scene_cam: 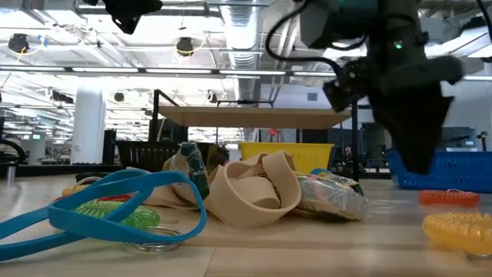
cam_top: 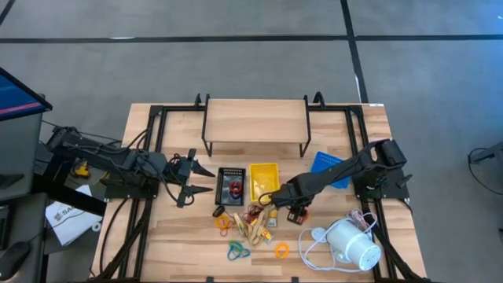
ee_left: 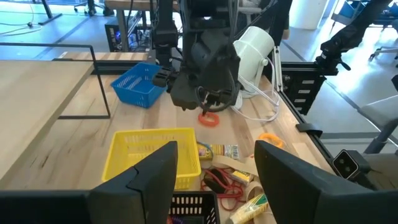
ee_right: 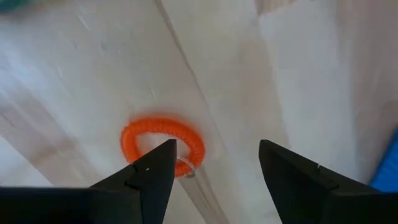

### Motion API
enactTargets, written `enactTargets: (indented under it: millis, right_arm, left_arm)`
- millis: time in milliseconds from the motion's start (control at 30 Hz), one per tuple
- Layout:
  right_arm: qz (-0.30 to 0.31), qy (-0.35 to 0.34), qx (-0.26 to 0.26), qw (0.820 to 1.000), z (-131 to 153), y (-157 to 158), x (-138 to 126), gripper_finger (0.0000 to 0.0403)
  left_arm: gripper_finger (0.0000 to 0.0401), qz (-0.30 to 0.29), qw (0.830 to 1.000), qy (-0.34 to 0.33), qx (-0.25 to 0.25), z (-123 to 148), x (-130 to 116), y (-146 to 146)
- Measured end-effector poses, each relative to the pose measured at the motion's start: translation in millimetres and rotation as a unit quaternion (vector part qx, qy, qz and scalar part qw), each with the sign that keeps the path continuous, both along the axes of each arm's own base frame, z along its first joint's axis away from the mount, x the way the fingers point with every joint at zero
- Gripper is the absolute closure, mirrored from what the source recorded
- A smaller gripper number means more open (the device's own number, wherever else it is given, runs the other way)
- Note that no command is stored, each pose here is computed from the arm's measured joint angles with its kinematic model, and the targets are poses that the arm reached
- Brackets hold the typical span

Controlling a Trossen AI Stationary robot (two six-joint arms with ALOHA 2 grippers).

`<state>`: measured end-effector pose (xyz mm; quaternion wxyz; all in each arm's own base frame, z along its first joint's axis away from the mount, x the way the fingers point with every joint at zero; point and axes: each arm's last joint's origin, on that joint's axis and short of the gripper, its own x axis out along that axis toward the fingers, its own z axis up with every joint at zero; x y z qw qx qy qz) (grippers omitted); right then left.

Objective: Pick & Place Office Desk Supplies
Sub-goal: Put the orange spring keychain into the black bin

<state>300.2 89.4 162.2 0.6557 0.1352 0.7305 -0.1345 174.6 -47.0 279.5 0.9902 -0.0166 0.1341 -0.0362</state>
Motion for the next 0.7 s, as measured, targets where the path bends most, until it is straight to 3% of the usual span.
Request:
enactTargets:
  millis: [467, 567, 700]
  right_arm:
    - [-0.017, -0.012, 0.019, 1.0, -31.9, -4.9, -14.3, 0.0189]
    - [-0.011, -0.016, 0.011, 1.0, -36.8, -5.7, -18.0, 0.0241]
    - [0.002, -0.024, -0.005, 1.0, -38.1, -3.1, -19.6, 0.0374]
  left_arm:
    - [0.0193, 0.0, 1.0, 0.002, 0.001, -0.4, -0.1, 0.0]
    - [0.0193, 0.0, 1.0, 0.002, 0.0, -0.4, -0.1, 0.0]
    - [0.0193, -0.001, 1.0, 0.002, 0.0, -0.4, -0.1, 0.0]
